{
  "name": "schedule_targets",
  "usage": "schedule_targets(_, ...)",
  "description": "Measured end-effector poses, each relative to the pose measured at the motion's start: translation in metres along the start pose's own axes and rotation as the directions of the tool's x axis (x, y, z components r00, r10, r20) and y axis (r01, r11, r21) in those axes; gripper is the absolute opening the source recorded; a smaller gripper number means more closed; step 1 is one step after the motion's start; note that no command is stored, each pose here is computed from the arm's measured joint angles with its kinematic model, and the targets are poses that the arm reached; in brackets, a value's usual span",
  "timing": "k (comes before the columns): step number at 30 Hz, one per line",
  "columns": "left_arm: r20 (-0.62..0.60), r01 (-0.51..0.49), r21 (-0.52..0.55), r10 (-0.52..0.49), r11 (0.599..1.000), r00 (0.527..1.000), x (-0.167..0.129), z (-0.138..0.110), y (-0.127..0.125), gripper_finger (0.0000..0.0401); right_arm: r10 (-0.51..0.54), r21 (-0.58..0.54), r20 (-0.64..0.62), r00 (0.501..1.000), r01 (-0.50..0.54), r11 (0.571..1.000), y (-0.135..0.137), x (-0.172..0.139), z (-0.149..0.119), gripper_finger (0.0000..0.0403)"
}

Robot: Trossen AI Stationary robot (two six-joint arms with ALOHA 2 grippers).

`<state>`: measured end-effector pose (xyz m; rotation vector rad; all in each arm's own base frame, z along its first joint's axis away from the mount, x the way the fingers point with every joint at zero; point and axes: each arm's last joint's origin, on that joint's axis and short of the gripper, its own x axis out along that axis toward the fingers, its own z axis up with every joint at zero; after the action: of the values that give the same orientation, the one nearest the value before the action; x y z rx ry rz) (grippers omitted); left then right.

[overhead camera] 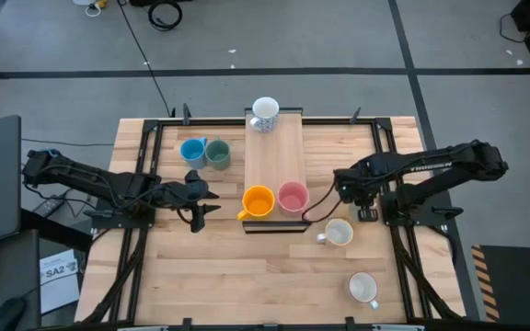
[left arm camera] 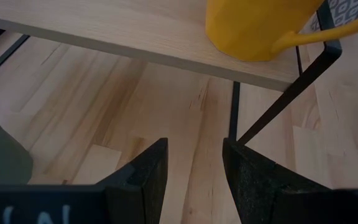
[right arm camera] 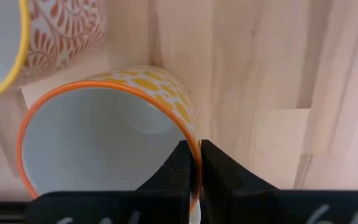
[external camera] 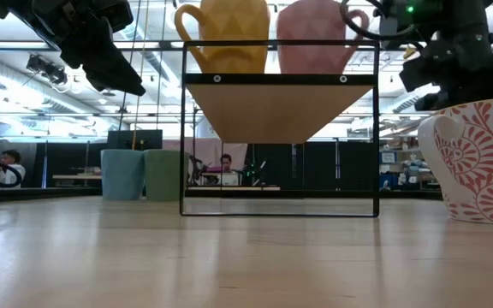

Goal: Place coffee mugs
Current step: Put the orange patterned mug on the shelf

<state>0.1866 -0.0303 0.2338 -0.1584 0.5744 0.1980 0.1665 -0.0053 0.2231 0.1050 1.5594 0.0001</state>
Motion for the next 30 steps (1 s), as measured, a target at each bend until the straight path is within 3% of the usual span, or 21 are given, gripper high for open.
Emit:
schedule_targets(9,0.000,0.000,0.001,0.000,1.000,1.000,0.000,0.000,0.000,0.0160,-0.004,0.094,0.038,0.999,0.000,0.996,-0.017,-0.016,-0.021,0.0023)
schedule_targets(22,0.000,0.000,0.002,0.000,1.000,1.000,0.000,0.000,0.000,0.0160,0.021,0.138,0.213,0.977,-0.051,0.989,-0.028,-0.028,-0.027,0.0023)
schedule_targets(26,0.000,0.000,0.002,0.000,1.000,1.000,0.000,0.000,0.000,0.0160,-0.006,0.249,0.253,0.967,-0.059,0.967,-0.035,-0.030,-0.025,0.0023)
schedule_targets(30,0.000,0.000,0.002,0.000,1.000,1.000,0.000,0.000,0.000,0.0160,-0.064,0.411,0.265,0.962,-0.052,0.910,-0.046,-0.029,-0.020,0.0023)
